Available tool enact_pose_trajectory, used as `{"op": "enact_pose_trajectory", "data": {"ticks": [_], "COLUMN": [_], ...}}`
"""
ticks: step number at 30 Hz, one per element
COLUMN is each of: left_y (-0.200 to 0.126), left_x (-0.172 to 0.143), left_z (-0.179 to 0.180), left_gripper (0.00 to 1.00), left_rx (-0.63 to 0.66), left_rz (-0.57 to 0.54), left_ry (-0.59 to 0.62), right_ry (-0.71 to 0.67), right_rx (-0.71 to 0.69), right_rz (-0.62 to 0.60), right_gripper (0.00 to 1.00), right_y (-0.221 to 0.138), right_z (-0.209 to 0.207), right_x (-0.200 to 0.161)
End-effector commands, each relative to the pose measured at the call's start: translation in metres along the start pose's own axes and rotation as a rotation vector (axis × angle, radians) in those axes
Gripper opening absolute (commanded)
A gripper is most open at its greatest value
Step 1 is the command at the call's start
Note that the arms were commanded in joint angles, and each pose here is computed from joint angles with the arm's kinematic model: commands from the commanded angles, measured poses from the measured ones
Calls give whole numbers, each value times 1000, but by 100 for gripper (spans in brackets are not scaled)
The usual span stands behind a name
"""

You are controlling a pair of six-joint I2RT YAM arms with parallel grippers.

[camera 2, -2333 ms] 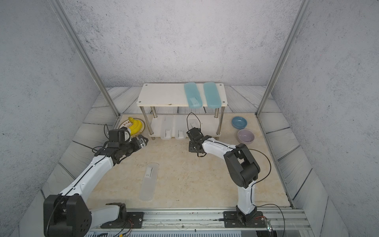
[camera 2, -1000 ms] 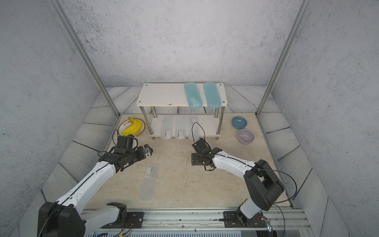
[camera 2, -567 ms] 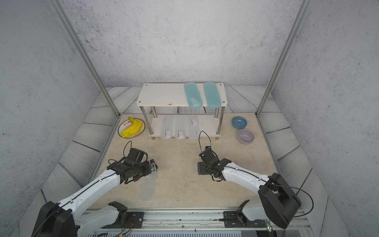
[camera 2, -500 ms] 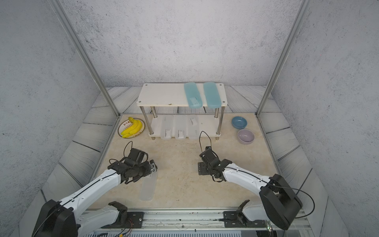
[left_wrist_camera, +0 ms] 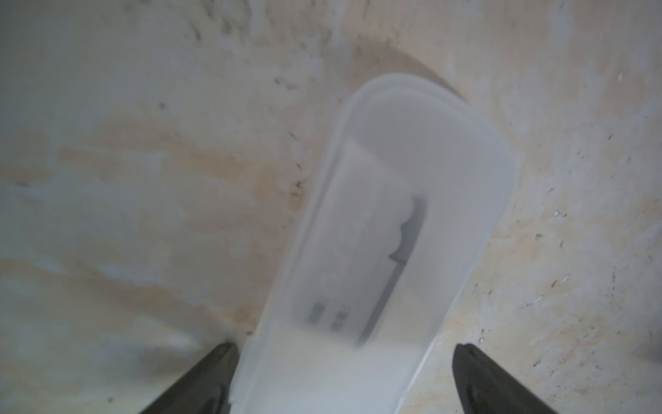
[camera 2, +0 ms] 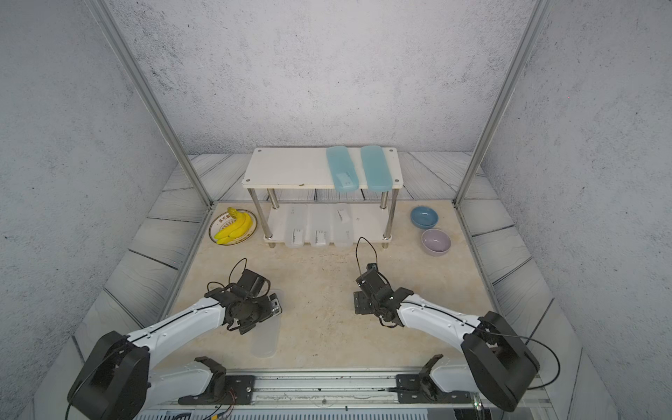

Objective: Place the pencil cases on the shelf according to color
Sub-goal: Pick up the pencil case from the center of the board.

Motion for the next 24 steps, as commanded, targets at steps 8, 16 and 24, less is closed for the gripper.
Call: {"op": "enact_pose_trajectory", "data": {"ticks": [8, 16, 24], "left_y": [10, -17, -47], "left_x": [-4, 10, 46], "left_z": [-99, -126, -81], "left_gripper": [100, 99, 99], "left_rx": [-101, -145, -162], "left_rz": [56, -73, -224], "left_ry": [197, 238, 147], "right_ry": [26, 44, 44], "right_rx": [-51, -27, 334], "right_rz": [-78, -73, 64], "right_gripper": [87, 88, 94], "right_y": [-23, -36, -25], "right_z": [-13, -14, 31], "right_x": [2, 2, -8]}}
Point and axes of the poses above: each gripper's point midway between its finger pads, its own y axis out along the fingers, its own z axis along the line the jaws close on, x = y × z, the point moved 8 cm from there along -y, back along the fingers, and after that the axes turned 4 degrees about y, right-handed, at the moved point
